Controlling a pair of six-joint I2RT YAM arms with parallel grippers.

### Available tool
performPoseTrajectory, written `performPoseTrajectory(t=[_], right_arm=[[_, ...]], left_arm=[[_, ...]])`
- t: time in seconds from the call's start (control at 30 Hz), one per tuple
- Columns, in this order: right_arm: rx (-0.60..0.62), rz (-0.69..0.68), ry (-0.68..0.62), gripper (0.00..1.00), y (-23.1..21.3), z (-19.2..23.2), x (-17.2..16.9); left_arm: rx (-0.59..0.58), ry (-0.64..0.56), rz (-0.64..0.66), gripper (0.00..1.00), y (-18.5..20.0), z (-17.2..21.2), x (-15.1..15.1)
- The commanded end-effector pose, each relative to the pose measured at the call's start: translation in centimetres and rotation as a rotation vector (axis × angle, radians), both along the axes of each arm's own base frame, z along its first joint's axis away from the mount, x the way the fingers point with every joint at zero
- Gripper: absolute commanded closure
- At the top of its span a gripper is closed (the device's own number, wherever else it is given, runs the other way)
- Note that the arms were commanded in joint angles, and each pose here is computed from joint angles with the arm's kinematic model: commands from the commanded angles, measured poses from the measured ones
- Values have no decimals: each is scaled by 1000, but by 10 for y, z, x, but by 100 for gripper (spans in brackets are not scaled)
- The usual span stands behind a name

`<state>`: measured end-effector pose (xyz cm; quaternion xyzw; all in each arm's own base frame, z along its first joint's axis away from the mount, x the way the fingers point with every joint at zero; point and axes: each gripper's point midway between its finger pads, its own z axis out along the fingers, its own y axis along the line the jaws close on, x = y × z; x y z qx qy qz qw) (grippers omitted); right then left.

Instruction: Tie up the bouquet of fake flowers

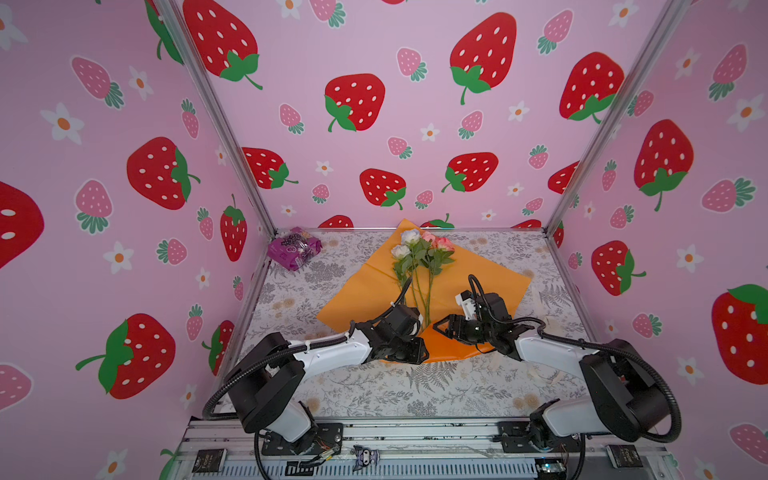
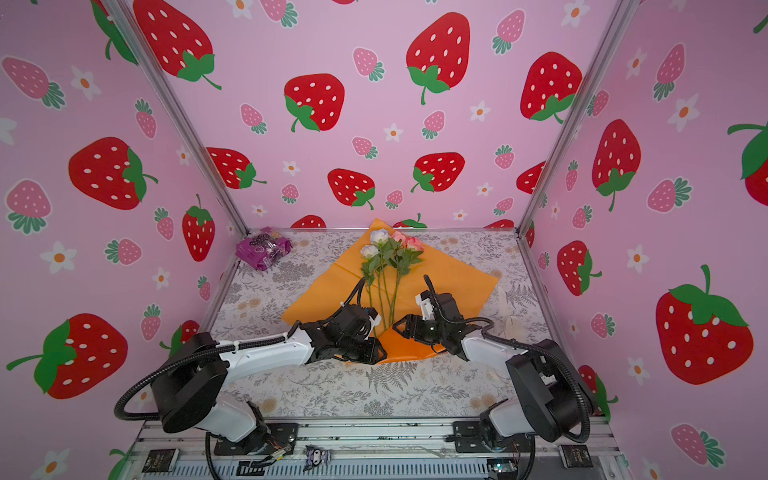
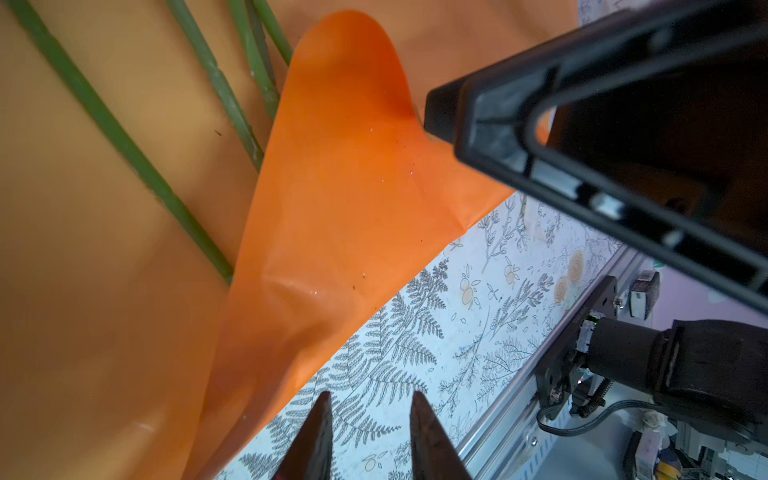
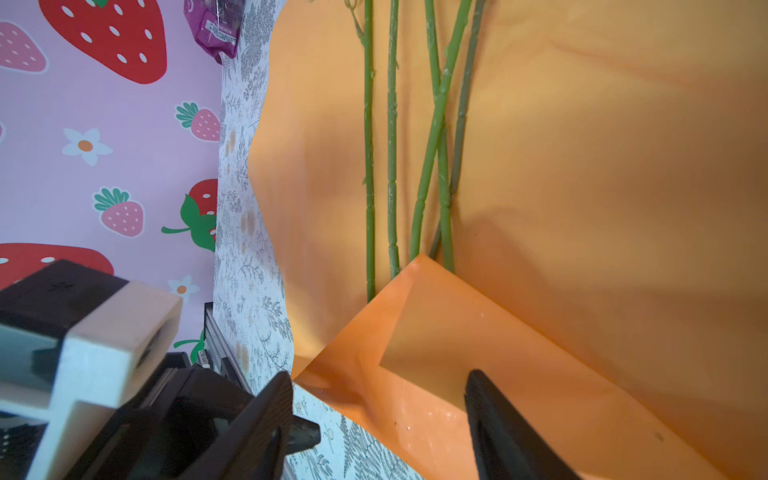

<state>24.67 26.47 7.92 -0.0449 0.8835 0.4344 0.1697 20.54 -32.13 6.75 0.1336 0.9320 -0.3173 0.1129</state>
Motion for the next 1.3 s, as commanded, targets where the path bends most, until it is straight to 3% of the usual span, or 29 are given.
performPoseTrajectory(t=[0.0,0.23,0.43,0.73,0.93,1.07,1.17,1.2,1.27], right_arm=[[36,12,-29,31,4,10,6],[-22,-45,-64,31,-13,24,8],[-148,-80,-92,31,-40,28,-4],[-140,-82,-96,31,-59,37,-34],[-171,-158,-113,31,-75,42,-36],[-315,-252,-165,37,-108,47,-34],[-156,-153,-240,51,-86,57,-42],[-97,-106,-222,62,-74,53,-46],[-93,-50,-143,74,-65,34,-52]], left_arm=[[-20,-37,21,67,-12,9,13],[118,4,133,69,16,-26,15],[128,25,178,69,22,-34,14],[135,54,217,71,25,-38,15],[164,79,242,71,31,-45,13],[173,87,242,72,33,-45,13],[172,80,246,72,35,-43,12],[169,77,247,72,35,-43,13],[168,71,235,72,34,-40,14]])
